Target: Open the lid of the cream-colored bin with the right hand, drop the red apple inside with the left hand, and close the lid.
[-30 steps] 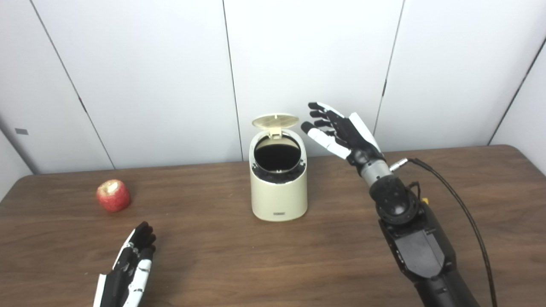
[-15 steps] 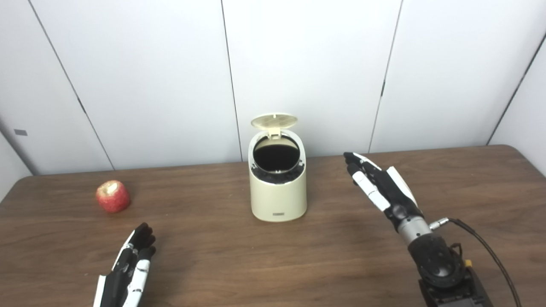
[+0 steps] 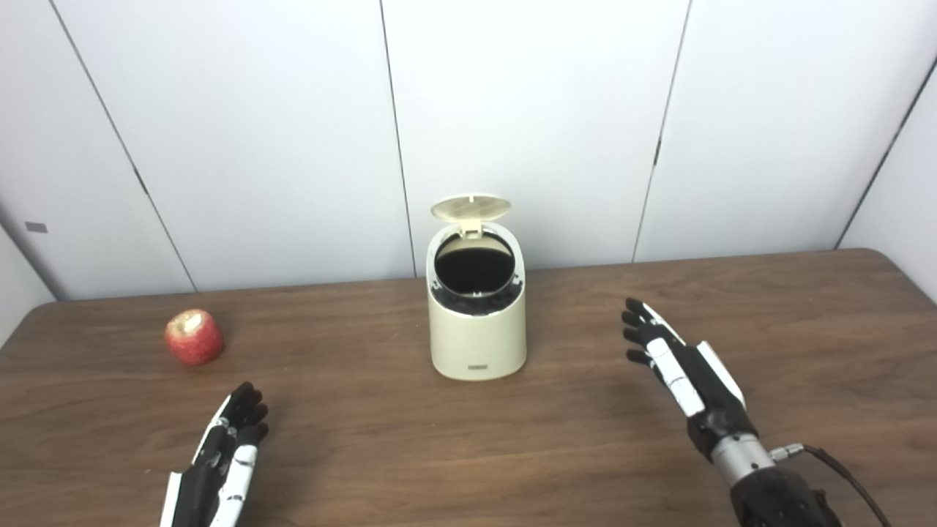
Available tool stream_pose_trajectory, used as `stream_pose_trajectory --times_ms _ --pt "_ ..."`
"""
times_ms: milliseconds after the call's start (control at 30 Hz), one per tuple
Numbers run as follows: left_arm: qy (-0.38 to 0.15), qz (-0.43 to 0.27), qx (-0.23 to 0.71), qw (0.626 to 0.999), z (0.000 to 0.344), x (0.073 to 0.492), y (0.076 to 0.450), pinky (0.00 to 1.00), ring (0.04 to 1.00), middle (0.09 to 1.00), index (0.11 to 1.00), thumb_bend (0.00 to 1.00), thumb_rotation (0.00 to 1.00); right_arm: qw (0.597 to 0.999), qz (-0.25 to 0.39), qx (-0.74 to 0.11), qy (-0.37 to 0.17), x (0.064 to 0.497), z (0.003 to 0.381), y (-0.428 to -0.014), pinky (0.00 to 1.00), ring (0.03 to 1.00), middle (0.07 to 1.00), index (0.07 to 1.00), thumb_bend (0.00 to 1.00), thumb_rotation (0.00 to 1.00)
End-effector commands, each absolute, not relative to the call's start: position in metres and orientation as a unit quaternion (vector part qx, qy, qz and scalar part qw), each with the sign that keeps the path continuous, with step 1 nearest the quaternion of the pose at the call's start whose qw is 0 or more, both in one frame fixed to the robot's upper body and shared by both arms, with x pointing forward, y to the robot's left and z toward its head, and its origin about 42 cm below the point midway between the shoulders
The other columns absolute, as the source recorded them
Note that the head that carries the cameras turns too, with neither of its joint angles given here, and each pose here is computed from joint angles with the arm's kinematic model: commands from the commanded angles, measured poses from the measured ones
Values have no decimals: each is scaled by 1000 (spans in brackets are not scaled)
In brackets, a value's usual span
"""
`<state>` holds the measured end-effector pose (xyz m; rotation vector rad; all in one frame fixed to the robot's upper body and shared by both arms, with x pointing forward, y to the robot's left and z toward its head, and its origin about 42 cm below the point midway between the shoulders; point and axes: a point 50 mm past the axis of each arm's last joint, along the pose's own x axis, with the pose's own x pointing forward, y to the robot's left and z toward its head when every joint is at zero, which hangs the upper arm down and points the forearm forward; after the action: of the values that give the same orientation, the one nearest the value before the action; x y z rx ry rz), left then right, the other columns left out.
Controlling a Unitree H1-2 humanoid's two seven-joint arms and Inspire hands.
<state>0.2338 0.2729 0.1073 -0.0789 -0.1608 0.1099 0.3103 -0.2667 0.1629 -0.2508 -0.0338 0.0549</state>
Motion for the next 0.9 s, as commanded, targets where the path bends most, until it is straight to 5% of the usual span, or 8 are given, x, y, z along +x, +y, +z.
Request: stream_pose_trajectory --times_ms 0,567,767,867 --pt "-47 57 -49 996 88 223 269 915 913 914 920 425 583 992 21 -107 -59 308 176 -266 873 931 950 973 496 985" --pt "-46 47 -67 996 90 217 237 867 894 904 912 458 491 993 -10 -102 -50 283 142 -300 1000 1000 1000 1000 538 988" --pt "-70 80 38 994 110 219 238 793 868 892 915 570 479 994 -4 -96 -57 278 144 -302 1000 1000 1000 992 544 982" --pt "-68 103 97 988 121 218 246 873 882 883 917 594 462 994 -6 -95 -57 275 146 -301 993 1000 1000 988 550 980"
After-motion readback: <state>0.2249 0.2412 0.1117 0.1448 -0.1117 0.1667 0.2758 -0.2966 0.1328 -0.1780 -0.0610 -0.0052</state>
